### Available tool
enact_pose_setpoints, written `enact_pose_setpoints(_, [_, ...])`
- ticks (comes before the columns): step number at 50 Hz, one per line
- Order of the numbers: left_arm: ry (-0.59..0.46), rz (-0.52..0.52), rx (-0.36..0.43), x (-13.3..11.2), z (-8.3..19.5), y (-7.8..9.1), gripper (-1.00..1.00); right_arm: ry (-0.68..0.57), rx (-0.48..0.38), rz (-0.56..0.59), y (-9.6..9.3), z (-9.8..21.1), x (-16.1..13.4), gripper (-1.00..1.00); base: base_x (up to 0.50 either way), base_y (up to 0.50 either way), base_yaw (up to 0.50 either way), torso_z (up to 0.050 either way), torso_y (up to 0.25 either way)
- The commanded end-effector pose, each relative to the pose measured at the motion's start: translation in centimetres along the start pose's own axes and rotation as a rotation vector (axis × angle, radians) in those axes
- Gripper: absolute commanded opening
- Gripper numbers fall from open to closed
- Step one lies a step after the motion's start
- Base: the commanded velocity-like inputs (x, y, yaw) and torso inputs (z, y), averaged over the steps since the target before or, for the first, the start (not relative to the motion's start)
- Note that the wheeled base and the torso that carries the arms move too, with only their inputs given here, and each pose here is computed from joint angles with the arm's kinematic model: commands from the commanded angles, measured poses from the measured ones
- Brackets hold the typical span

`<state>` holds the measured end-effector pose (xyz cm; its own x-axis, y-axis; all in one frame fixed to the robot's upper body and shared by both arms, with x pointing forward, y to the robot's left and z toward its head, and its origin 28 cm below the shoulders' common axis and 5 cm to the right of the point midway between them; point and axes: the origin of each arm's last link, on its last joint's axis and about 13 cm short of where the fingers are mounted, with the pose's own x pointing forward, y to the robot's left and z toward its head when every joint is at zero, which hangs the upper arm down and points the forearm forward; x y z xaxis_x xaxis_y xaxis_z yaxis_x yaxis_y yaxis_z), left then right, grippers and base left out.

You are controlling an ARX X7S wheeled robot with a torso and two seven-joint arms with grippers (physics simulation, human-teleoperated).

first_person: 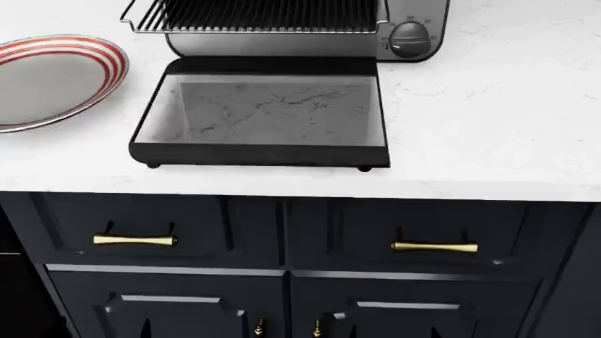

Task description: Pick the bread from the rack and place it on the plate on the counter.

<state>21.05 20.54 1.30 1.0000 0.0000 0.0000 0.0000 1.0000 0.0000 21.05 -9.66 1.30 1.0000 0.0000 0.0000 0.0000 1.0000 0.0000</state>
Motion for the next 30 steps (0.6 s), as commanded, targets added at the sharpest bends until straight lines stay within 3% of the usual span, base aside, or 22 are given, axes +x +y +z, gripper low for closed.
enact_pose_setpoints(1, [0.0,0.0,0.0,0.0,0.0,0.0,1.0,0.0,0.0,0.0,0.1,0.0,0.0,1.0,0.0,0.0,0.0,0.0,0.0])
enact_pose_setpoints(21, [-0.002,-0.013,-0.013,-0.1,0.1,0.0,1.0,-0.001,0.008,0.006,0.0,0.2,-0.1,1.0,0.0,0.0,0.0,0.0,0.0])
enact_pose_setpoints(25, [-0.019,-0.034,-0.022,-0.4,0.5,0.0,1.0,-0.013,0.009,-0.004,-0.3,0.9,-0.3,1.0,0.0,0.0,0.0,0.043,0.049])
enact_pose_setpoints(27, [-0.044,-0.026,-0.074,-0.7,1.5,0.3,1.0,-0.03,0.014,-0.009,-0.5,1.8,-0.5,1.0,0.0,0.0,0.0,0.048,0.063])
enact_pose_setpoints(30, [-0.093,-0.007,-0.037,-1.3,3.5,0.3,1.0,-0.045,0.002,-0.001,-0.7,3.1,-0.7,1.0,0.0,0.0,0.0,0.048,0.066])
